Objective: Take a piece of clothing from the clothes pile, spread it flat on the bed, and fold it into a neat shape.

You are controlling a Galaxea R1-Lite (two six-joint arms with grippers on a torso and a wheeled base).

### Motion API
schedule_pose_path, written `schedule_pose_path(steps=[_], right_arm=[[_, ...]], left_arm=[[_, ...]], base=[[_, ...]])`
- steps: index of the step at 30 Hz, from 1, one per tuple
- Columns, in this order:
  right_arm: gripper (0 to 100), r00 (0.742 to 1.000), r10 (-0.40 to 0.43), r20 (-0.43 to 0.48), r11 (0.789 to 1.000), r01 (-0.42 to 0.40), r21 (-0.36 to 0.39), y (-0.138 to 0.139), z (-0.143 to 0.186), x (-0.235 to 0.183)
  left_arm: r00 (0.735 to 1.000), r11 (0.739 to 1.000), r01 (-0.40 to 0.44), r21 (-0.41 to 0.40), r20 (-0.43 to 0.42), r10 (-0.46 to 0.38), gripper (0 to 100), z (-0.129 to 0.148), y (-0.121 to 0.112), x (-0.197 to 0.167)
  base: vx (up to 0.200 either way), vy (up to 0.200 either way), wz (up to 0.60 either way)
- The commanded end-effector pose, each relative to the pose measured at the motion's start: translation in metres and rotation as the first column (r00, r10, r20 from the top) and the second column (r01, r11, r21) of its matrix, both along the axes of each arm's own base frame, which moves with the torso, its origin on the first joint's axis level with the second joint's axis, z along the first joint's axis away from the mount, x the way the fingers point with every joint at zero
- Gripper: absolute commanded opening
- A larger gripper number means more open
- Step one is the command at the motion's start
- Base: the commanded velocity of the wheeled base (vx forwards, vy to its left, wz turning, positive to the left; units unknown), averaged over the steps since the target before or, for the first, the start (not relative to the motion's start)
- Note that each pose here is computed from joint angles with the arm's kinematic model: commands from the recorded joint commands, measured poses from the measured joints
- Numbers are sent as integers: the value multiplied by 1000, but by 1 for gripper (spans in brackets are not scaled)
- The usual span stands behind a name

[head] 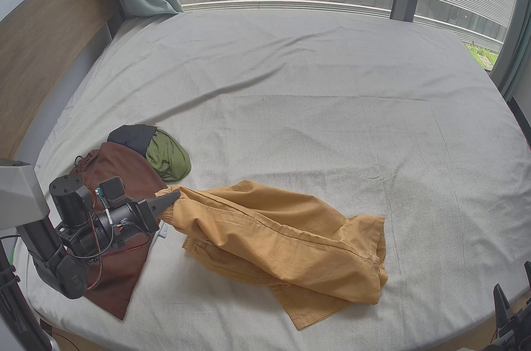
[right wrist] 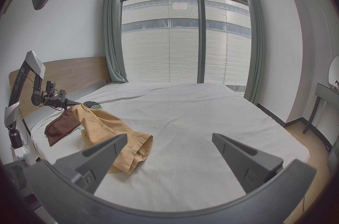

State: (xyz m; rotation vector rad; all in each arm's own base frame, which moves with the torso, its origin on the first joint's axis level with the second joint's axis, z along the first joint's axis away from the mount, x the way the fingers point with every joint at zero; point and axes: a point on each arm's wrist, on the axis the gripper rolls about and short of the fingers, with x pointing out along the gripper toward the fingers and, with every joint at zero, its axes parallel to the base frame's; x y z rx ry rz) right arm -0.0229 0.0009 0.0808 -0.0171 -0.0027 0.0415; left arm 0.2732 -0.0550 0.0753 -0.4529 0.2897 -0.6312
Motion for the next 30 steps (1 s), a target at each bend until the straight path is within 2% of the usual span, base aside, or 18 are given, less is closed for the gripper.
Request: schedule_pose_path(steps=[1, 9, 11, 12, 13, 14, 15, 16, 17, 18, 19, 21, 27, 30], right_arm=[[100, 1000, 1, 1, 1000, -1, 5, 0, -5, 0], [100, 1000, 8, 21, 1000, -8, 2, 0, -2, 0], [100, 996, 8, 86, 1000, -8, 7, 0, 14, -4], [100, 982, 0, 191, 1000, -1, 7, 1, 49, -11], [100, 974, 3, 227, 1000, -4, 3, 1, 86, -11], [100, 974, 3, 227, 1000, -4, 3, 1, 86, -11], [100, 978, 34, 204, 999, -37, 15, 1, 115, -2], [100, 978, 56, 199, 996, -69, 58, 0, 120, -1], [100, 979, 59, 197, 995, -74, 66, 0, 120, 0], [100, 983, 96, 159, 982, -120, 146, 0, 121, 6], [100, 987, 106, 119, 977, -126, 175, 0, 120, 13], [100, 991, 120, 56, 975, -129, 182, 1, 117, 22], [100, 987, 158, -27, 970, -150, 193, 3, 115, 36], [100, 980, 162, -113, 971, -138, 196, 4, 112, 51]], left_arm=[[1000, 1000, 1, -7, 13, -1, 0, 5, 0, -2], [1000, 1000, 1, -7, 12, -1, 0, 5, 0, -3], [1000, 1000, 3, -7, 10, -3, 0, 4, 0, -2], [1000, 1000, 3, -7, 10, -3, 0, 4, 0, -2], [1000, 1000, 3, -7, 12, -3, 0, 5, 0, -2], [1000, 1000, 3, -7, 12, -3, 0, 5, 0, -2], [1000, 1000, 4, -7, 12, -4, 0, 5, -1, -2], [1000, 1000, 4, -6, 13, -4, 0, 5, -1, -2], [1000, 1000, 6, -6, 14, -6, 0, 5, -1, -2], [1000, 1000, 9, -6, 16, -9, 0, 5, -2, -3], [1000, 1000, 9, -6, 16, -9, 0, 5, -2, -3], [1000, 1000, 7, -7, 17, -7, 0, 6, -2, -3], [1000, 1000, 9, -7, 22, -9, 0, 7, -2, -3], [1000, 1000, 9, -8, 23, -9, 0, 8, -2, -3]], base=[[0, 0, 0], [0, 0, 0], [0, 0, 0], [0, 0, 0], [0, 0, 0], [0, 0, 0], [0, 0, 0], [0, 0, 0], [0, 0, 0], [0, 0, 0], [0, 0, 0], [0, 0, 0], [0, 0, 0], [0, 0, 0]])
